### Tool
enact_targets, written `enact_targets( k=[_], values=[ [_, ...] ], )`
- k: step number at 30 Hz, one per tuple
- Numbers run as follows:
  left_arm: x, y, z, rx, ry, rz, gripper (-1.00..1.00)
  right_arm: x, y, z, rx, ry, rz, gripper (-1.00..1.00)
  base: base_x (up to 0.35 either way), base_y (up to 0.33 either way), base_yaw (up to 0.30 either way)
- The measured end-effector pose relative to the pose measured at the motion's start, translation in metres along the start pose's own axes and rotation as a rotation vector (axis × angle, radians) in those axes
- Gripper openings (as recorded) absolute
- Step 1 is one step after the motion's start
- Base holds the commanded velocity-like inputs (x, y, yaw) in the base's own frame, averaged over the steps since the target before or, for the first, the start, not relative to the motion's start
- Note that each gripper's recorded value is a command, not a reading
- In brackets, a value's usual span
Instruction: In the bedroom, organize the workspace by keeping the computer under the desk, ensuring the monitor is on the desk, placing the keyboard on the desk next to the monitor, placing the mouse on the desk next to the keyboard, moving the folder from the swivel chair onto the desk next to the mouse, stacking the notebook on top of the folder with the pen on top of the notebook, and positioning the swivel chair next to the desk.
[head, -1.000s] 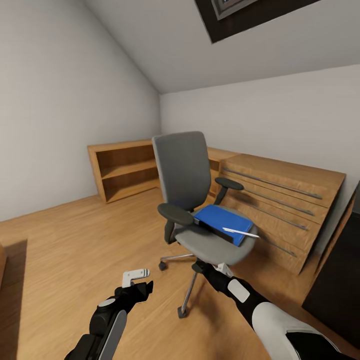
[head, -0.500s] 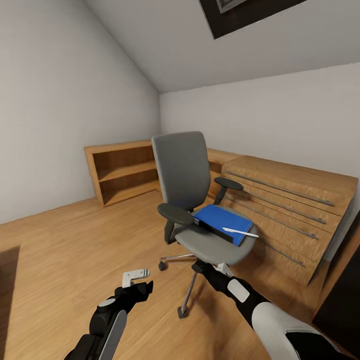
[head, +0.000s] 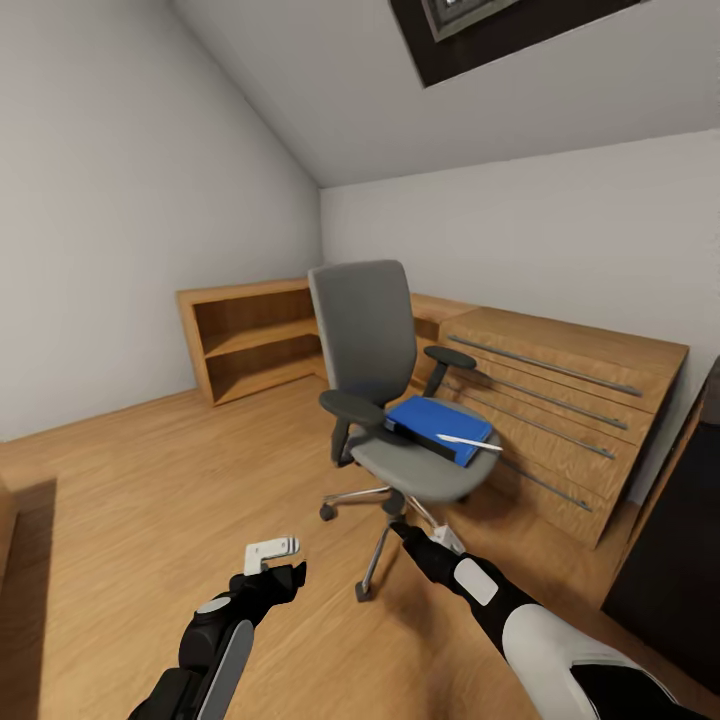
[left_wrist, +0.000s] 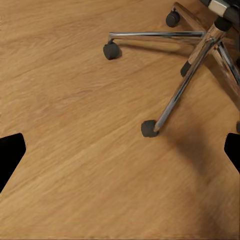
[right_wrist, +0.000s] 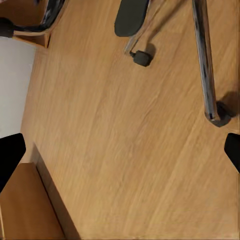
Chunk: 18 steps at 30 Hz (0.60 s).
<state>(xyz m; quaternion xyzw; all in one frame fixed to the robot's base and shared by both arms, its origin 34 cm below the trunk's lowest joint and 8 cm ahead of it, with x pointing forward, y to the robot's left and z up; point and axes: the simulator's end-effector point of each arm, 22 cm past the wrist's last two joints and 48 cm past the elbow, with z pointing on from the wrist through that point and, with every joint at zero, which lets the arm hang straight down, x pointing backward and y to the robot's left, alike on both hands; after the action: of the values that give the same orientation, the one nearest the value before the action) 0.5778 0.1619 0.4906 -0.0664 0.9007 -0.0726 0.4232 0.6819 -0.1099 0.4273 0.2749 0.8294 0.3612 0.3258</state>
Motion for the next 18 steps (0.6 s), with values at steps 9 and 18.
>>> enact_targets(
  k=[9,18],
  values=[
    [-0.001,0.006,0.001,-0.012,-0.002,-0.004,1.00,-0.007,-0.003,-0.001,0.016,-0.028,-0.050,1.00,-0.198,0.000,0.000],
    [-0.019,0.006,-0.006,-0.016,-0.017,-0.009,1.00,-0.021,0.006,-0.006,0.032,-0.051,-0.128,1.00,-0.022,0.000,0.000]
  ],
)
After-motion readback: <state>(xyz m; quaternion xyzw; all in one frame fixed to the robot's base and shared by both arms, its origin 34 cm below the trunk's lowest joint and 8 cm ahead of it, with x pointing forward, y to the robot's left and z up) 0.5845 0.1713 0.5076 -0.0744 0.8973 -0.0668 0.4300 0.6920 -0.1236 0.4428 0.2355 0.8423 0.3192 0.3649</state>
